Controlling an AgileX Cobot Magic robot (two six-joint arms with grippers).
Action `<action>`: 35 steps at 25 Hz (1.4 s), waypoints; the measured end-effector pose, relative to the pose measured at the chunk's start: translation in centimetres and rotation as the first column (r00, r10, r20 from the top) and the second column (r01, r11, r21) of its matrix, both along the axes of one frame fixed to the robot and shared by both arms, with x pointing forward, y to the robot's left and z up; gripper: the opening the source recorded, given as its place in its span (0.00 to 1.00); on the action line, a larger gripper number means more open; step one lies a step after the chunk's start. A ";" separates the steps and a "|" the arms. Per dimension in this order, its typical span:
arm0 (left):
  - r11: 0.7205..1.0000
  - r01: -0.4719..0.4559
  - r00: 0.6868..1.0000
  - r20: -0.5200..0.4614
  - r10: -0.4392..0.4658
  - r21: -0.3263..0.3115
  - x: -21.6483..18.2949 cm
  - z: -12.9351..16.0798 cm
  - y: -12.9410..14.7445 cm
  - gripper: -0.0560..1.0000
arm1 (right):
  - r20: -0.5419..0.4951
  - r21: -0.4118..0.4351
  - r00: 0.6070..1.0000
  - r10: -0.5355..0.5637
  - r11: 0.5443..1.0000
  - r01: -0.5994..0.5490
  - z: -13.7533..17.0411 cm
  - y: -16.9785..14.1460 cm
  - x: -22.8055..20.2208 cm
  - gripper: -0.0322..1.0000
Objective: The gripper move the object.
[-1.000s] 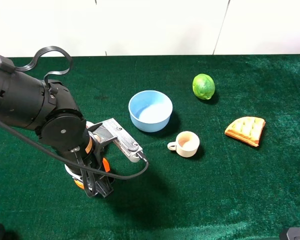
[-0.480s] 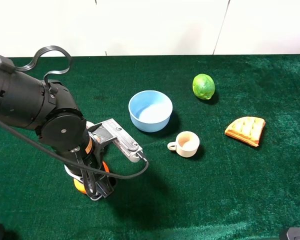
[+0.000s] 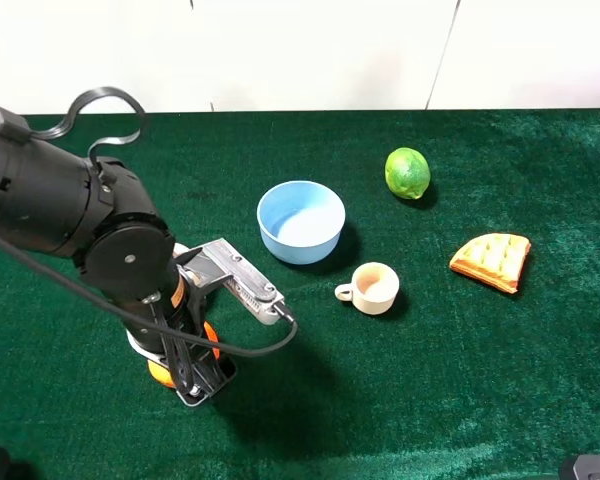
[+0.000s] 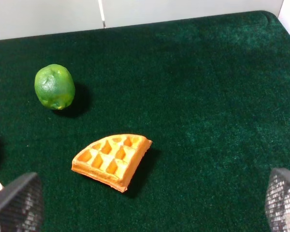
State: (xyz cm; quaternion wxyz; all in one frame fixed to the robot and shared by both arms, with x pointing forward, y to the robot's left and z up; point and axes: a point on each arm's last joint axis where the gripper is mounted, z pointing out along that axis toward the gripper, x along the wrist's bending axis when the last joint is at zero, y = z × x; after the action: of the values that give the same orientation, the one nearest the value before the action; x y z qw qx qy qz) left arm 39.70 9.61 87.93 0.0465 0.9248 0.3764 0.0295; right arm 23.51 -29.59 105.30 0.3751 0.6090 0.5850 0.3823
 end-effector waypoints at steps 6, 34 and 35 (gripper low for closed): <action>1.000 -0.006 1.000 -0.009 0.006 0.013 0.1 0.7 -0.2 0.99 | 0.000 0.000 1.000 0.000 1.000 0.000 0.0 0.0 0.0 0.70; 0.996 -0.030 0.984 0.175 0.044 -0.083 0.9 14.9 0.4 0.99 | 0.000 0.000 1.000 0.000 1.000 0.000 0.0 0.0 0.0 0.70; 0.995 -0.027 0.982 0.186 0.044 -0.091 1.1 15.5 0.2 0.99 | 0.000 0.000 1.000 0.000 1.000 0.000 0.0 0.0 0.0 0.70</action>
State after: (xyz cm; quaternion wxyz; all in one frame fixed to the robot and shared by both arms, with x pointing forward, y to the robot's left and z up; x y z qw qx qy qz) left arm 40.79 9.83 103.42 0.1222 0.9081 0.3876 0.1006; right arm 23.51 -29.59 105.30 0.3751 0.6090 0.5850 0.3823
